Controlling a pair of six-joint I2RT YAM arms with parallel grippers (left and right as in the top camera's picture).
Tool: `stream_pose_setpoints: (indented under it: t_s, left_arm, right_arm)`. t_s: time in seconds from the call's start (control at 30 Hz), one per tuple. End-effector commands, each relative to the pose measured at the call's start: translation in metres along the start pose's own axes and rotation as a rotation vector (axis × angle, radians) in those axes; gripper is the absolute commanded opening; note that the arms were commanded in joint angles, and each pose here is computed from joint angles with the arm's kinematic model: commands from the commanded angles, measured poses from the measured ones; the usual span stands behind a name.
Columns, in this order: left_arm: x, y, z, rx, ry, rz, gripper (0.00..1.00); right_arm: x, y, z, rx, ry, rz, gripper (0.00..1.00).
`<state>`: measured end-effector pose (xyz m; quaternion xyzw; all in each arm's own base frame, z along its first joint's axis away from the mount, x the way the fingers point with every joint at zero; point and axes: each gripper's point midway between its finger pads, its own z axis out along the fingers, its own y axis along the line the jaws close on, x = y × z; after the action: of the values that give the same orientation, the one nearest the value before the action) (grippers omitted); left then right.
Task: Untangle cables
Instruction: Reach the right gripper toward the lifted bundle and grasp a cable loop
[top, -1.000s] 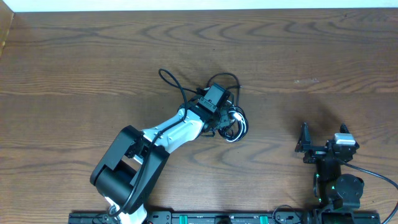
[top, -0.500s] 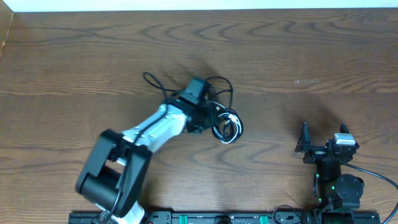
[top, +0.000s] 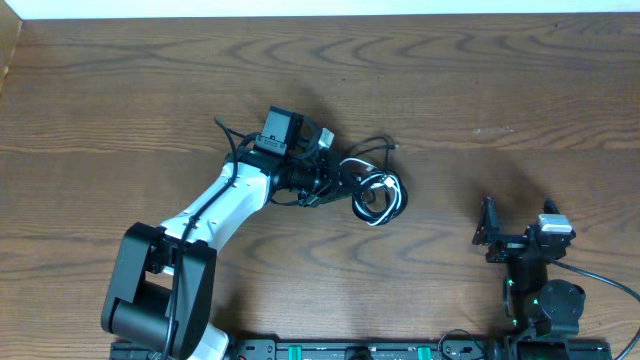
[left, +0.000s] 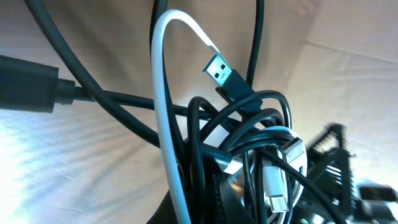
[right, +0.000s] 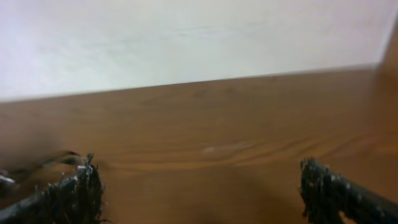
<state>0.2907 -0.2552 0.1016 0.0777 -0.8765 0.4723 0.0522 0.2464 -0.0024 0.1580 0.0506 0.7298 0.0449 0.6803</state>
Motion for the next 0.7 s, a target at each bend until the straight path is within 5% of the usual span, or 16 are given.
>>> stream_pose_setpoints:
  t_s: [0.0,0.13,0.47,0.57,0.67]
  left_arm:
    - [0.015,-0.020,-0.004,0.099,0.084,-0.026,0.08]
    - [0.020,-0.025,-0.006,0.125,0.117,-0.082,0.08]
    - [0.037,-0.041,-0.011,0.197,0.240,-0.271,0.08]
    - [0.035,-0.042,-0.011,0.196,0.240,-0.302,0.08]
    - [0.034,-0.044,-0.011,0.204,0.234,-0.285,0.07]
  right_arm:
    - [0.003,0.025,-0.002,-0.138,0.045,0.407,0.99]
    - [0.004,0.065,-0.012,-0.349,0.185,0.800,0.99]
    - [0.003,0.095,-0.028,-0.497,0.357,1.084,0.97]
    - [0.009,0.103,-0.034,-0.510,0.464,1.231,0.59]
    - [0.012,0.111,-0.041,-0.511,0.573,1.391,0.48]
